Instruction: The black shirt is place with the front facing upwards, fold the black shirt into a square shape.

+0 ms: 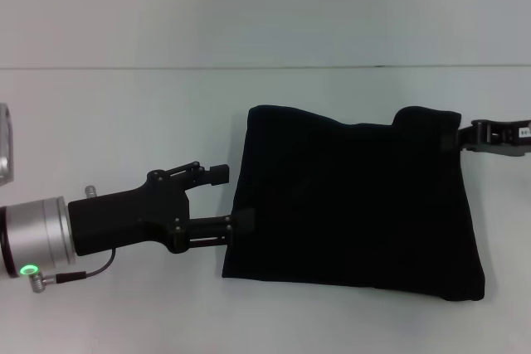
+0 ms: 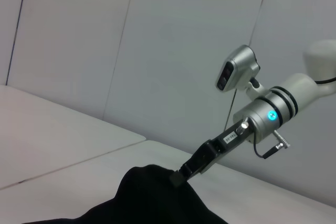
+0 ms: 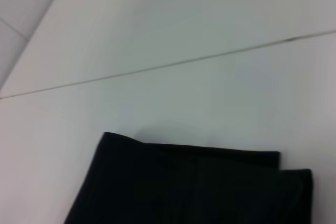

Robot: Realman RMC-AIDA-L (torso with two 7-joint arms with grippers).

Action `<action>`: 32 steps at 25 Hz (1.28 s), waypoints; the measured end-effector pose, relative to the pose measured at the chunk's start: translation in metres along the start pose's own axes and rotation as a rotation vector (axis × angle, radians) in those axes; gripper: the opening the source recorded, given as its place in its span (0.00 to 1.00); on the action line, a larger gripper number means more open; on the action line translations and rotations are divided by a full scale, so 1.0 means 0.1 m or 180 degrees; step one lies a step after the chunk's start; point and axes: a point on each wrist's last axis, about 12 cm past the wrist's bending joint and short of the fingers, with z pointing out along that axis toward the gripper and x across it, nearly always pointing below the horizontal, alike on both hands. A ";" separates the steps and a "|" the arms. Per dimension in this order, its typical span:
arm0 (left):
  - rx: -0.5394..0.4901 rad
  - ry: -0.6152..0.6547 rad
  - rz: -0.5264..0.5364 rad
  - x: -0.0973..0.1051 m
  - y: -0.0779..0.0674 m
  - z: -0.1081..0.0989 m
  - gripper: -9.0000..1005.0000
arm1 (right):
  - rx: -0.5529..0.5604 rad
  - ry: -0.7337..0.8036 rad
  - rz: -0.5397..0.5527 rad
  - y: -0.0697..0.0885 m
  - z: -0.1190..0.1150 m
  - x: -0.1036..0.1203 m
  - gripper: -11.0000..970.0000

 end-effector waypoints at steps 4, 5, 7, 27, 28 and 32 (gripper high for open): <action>0.0001 -0.0002 -0.0010 0.00 0.00 0.00 0.87 | 0.0151 -0.0007 0.0017 -0.08 0.01 0.04 0.06; 0.0001 -0.0002 -0.0011 0.01 0.00 0.00 0.87 | 0.0190 -0.0009 0.0019 -0.09 0.02 0.05 0.07; 0.0003 -0.0004 -0.0021 0.01 -0.01 0.00 0.87 | 0.0243 -0.0011 0.0025 -0.11 0.05 0.08 0.07; 0.0053 -0.0015 -0.0261 0.03 -0.02 0.00 0.87 | 0.0331 -0.0412 0.0012 -0.29 0.02 0.24 0.32; 0.0052 -0.0013 -0.0306 0.02 -0.02 0.00 0.87 | 0.0328 -0.0465 0.0035 -0.32 -0.02 0.26 0.37; 0.0042 0.0003 -0.0583 -0.01 0.01 -0.02 0.87 | 0.0374 -0.0709 0.0171 -0.48 -0.21 0.33 0.54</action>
